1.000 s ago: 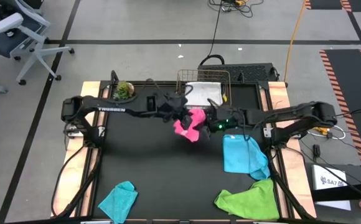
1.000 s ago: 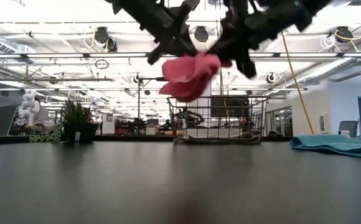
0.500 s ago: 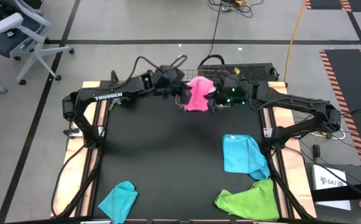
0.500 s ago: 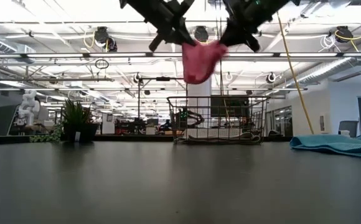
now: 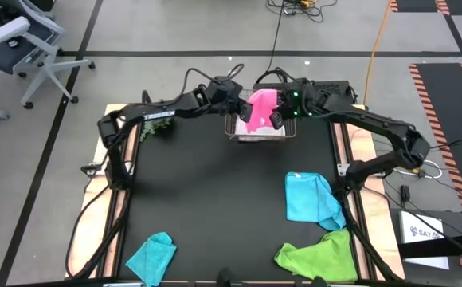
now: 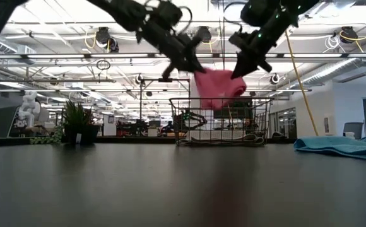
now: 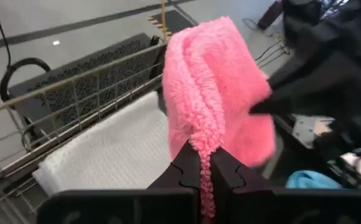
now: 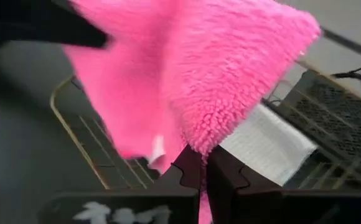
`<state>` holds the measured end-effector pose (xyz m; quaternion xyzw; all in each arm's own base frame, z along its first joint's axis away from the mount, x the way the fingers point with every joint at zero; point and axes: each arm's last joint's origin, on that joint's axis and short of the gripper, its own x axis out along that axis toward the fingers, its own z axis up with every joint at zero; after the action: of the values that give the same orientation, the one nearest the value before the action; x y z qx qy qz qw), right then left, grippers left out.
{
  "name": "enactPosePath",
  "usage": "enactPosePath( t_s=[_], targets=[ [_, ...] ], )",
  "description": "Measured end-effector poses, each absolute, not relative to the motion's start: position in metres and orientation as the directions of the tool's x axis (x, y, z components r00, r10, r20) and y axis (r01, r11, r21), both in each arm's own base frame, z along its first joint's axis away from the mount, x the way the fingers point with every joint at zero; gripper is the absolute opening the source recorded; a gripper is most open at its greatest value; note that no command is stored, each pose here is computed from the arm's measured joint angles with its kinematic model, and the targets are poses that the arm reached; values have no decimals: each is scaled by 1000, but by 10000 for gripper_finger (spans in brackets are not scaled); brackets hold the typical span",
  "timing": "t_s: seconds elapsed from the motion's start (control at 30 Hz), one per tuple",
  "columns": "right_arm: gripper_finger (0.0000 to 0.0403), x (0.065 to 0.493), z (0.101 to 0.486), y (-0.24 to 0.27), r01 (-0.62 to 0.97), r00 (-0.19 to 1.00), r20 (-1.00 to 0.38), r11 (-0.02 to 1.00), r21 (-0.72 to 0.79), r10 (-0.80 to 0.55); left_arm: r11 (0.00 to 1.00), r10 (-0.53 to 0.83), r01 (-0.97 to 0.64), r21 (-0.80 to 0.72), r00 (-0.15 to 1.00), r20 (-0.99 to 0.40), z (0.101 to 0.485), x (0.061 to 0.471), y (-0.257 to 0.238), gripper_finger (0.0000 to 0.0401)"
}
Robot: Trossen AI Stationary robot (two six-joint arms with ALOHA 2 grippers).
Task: Fold microfiber towels
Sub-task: Put the pink towel into the wire basket
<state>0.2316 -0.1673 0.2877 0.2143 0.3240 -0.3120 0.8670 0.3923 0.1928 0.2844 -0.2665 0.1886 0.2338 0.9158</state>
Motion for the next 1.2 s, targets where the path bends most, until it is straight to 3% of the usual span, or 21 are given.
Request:
enactPosePath(
  t_s=[0.47,0.93,1.2],
  targets=[
    [0,236,198,-187,718,451,-834,684,127,-319,688,283,-575,-442,774,-566,236,397,221,6],
    [0,223,192,-195,740,445,-837,657,144,-318,673,243,-590,-445,745,-621,204,403,227,15],
    [31,223,192,-195,718,462,-834,679,153,-300,725,279,-541,-426,796,-537,212,409,231,42]
  ],
)
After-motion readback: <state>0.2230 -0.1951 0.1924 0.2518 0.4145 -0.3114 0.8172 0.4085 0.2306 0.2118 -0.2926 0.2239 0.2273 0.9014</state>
